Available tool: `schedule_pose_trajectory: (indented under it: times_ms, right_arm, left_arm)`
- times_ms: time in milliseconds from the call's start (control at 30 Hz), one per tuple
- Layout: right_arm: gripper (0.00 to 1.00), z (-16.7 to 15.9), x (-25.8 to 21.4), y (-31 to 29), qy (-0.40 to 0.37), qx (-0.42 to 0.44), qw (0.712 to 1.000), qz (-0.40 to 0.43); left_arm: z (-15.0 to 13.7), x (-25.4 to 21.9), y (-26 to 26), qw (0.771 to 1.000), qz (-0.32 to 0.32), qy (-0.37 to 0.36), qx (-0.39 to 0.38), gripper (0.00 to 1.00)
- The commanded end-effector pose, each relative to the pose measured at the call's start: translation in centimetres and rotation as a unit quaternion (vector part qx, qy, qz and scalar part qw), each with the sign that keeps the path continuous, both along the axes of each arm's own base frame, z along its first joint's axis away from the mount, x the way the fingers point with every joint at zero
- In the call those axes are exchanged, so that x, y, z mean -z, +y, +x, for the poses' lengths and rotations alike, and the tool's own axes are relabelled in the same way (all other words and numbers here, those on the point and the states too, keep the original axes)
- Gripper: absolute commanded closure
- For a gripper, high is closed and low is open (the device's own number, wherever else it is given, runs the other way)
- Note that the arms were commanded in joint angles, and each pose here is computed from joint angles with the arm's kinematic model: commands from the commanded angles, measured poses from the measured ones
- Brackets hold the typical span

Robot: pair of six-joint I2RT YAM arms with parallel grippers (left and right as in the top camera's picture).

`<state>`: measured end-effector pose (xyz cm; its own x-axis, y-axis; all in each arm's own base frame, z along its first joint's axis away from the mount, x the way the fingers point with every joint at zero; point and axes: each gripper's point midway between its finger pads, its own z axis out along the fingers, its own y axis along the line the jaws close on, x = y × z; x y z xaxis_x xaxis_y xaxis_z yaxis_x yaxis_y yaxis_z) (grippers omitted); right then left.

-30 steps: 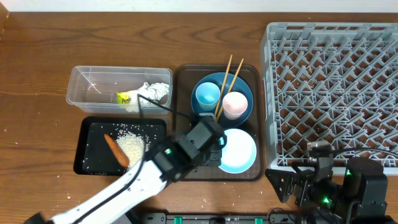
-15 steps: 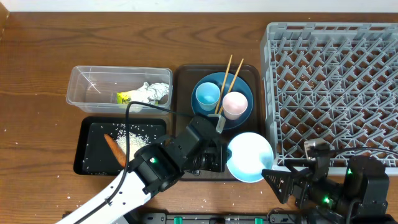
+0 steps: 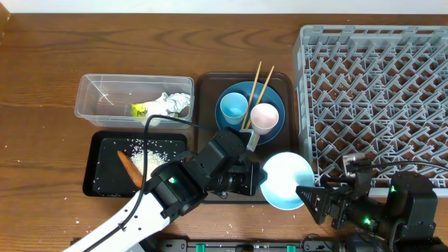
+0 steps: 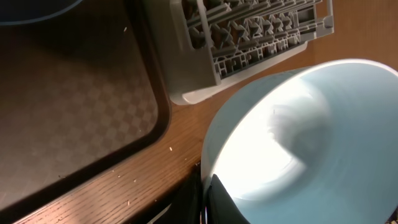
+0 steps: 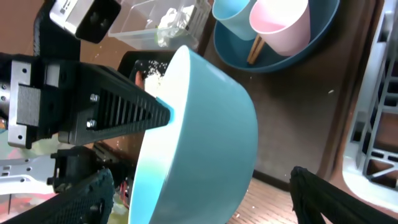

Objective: Sort waste into correct bins and load items into the dishwasher rack
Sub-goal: 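Tilt the bowl toward the right gripper and grasp its rim with the right gripper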

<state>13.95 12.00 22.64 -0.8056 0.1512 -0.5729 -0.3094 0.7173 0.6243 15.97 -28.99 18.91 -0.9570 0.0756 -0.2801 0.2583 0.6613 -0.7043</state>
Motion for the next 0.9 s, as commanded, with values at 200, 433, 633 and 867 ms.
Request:
schedule_pose_trajectory:
  times_ms: [200, 433, 633, 867]
  right_arm:
    - [0.16, 0.3, -0.2, -0.1, 0.025, 0.026, 0.999, 0.022]
    - [0.14, 0.4, -0.3, 0.0, 0.031, 0.031, 0.999, 0.03]
    - [0.14, 0.0, -0.7, 0.6, 0.033, 0.014, 0.998, 0.047]
    - [0.14, -0.3, -1.1, 1.0, 0.035, 0.004, 0.998, 0.061]
  left_arm:
    - [-0.1, -0.7, -0.2, 1.0, -0.015, -0.006, 0.008, 0.94]
    - [0.0, -0.9, -0.3, 1.0, -0.019, -0.009, 0.008, 0.94]
    - [0.0, -1.1, -0.4, 1.0, -0.023, -0.01, 0.01, 0.94]
    - [-0.2, -2.0, -1.1, 0.999, -0.046, -0.014, 0.023, 0.94]
